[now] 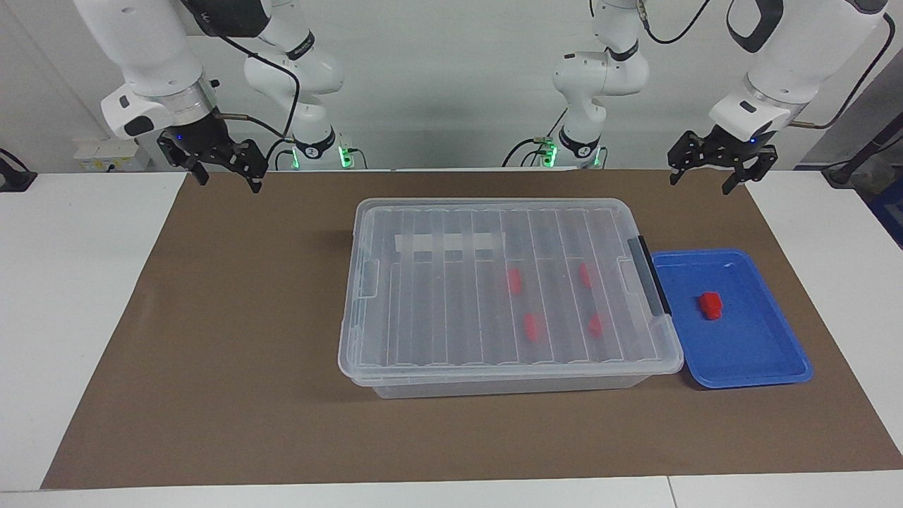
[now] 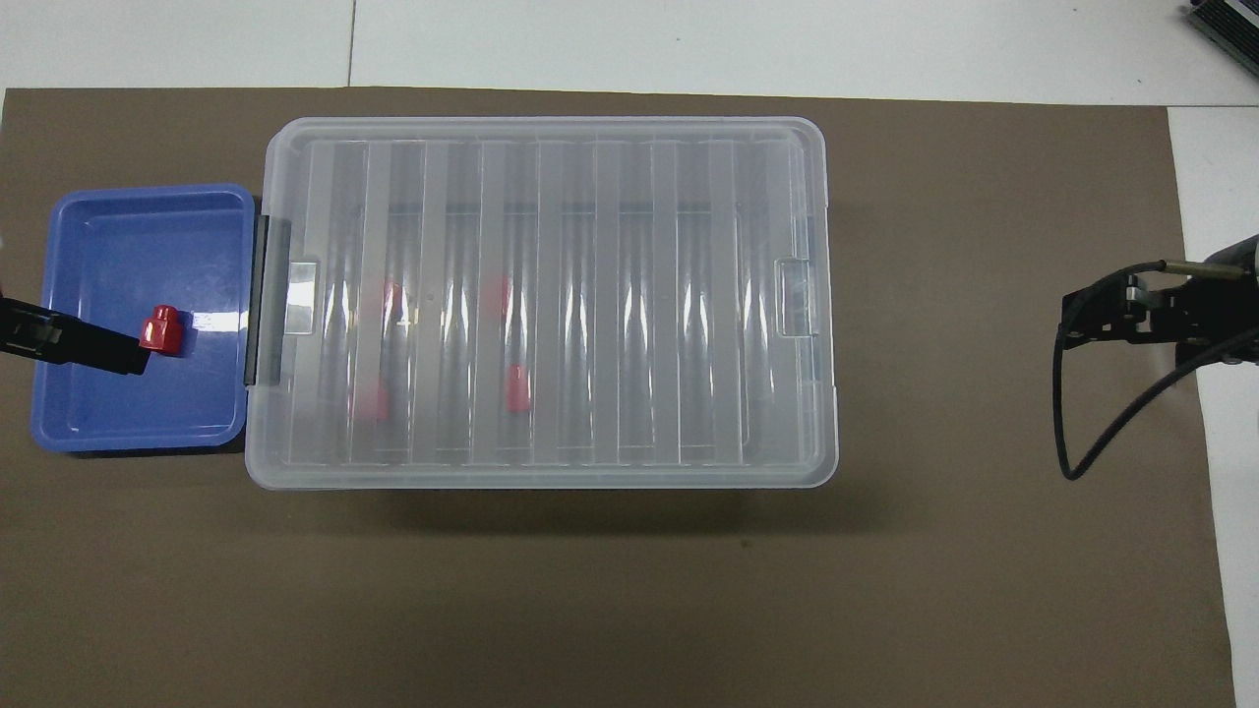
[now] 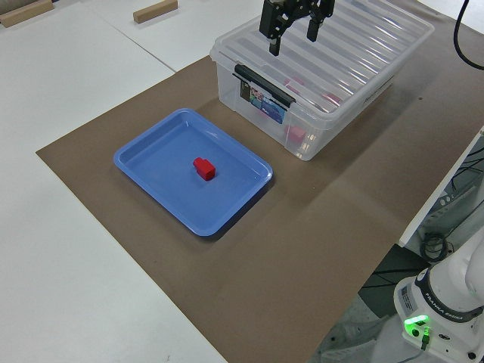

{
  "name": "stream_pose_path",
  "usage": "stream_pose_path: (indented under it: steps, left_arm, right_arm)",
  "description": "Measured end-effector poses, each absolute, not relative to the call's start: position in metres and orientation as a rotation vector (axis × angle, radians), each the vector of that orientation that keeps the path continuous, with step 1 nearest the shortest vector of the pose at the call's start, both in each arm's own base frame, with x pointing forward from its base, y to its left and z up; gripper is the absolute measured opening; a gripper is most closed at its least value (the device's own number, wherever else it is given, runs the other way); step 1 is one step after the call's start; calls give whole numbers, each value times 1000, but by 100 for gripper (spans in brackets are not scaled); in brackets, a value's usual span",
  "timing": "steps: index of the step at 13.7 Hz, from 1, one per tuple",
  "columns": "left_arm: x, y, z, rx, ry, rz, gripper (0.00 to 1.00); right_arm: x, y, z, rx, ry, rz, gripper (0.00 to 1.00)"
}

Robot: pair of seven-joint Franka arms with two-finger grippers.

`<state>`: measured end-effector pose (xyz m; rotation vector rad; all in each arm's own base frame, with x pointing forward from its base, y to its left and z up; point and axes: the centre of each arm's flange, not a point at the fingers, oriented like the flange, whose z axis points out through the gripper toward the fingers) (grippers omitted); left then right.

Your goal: Place red block in blue tray from box

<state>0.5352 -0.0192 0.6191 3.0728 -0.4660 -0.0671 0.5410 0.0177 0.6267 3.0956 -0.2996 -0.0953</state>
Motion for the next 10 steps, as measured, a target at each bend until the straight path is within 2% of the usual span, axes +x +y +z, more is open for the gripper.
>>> stream_pose_path:
  steps: [10]
  left_arm:
    - [535,-19,619,3073,-466,-67,100]
  right_arm:
    - [544,21,629,3102,-292,-55,100]
